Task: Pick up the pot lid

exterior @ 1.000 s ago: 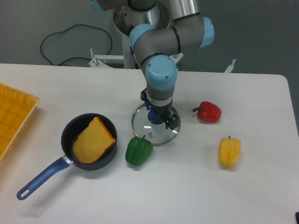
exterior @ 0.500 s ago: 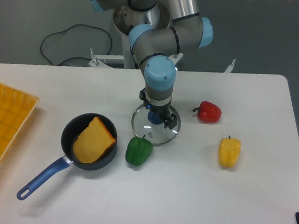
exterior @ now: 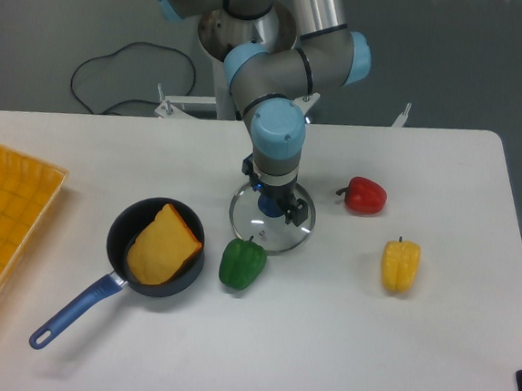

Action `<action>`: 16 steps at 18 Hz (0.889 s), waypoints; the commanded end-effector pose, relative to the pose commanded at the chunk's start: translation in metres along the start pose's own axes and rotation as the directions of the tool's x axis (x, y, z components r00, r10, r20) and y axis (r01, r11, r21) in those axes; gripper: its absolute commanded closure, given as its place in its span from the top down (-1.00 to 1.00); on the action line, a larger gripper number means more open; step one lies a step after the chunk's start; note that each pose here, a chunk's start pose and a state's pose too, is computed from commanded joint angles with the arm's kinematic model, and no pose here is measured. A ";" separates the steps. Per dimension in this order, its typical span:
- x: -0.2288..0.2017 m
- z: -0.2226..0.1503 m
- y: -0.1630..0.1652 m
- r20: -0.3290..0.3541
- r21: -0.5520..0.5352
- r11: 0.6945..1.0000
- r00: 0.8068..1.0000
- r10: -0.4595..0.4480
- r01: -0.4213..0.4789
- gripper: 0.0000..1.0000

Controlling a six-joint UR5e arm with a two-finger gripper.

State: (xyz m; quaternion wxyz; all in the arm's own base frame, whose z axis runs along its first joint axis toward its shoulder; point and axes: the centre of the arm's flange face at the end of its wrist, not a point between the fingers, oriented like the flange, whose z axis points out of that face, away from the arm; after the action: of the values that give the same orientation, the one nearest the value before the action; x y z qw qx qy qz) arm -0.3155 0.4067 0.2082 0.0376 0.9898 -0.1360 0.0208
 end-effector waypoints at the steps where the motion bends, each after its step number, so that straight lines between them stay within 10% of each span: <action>1: 0.000 0.000 0.000 0.000 0.000 1.000 1.000 -0.002 0.002 1.00; 6: 0.000 0.000 0.000 -0.001 -0.001 1.000 1.000 0.005 -0.005 1.00; 11: 0.000 -0.001 -0.001 0.000 -0.004 1.000 1.000 0.006 -0.006 0.32; 16: -0.003 0.000 -0.002 -0.002 -0.006 1.000 1.000 0.000 0.000 0.10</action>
State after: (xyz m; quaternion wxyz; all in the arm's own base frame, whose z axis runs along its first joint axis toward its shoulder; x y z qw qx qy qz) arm -0.3181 0.4092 0.2083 0.0408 0.9896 -0.1362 0.0216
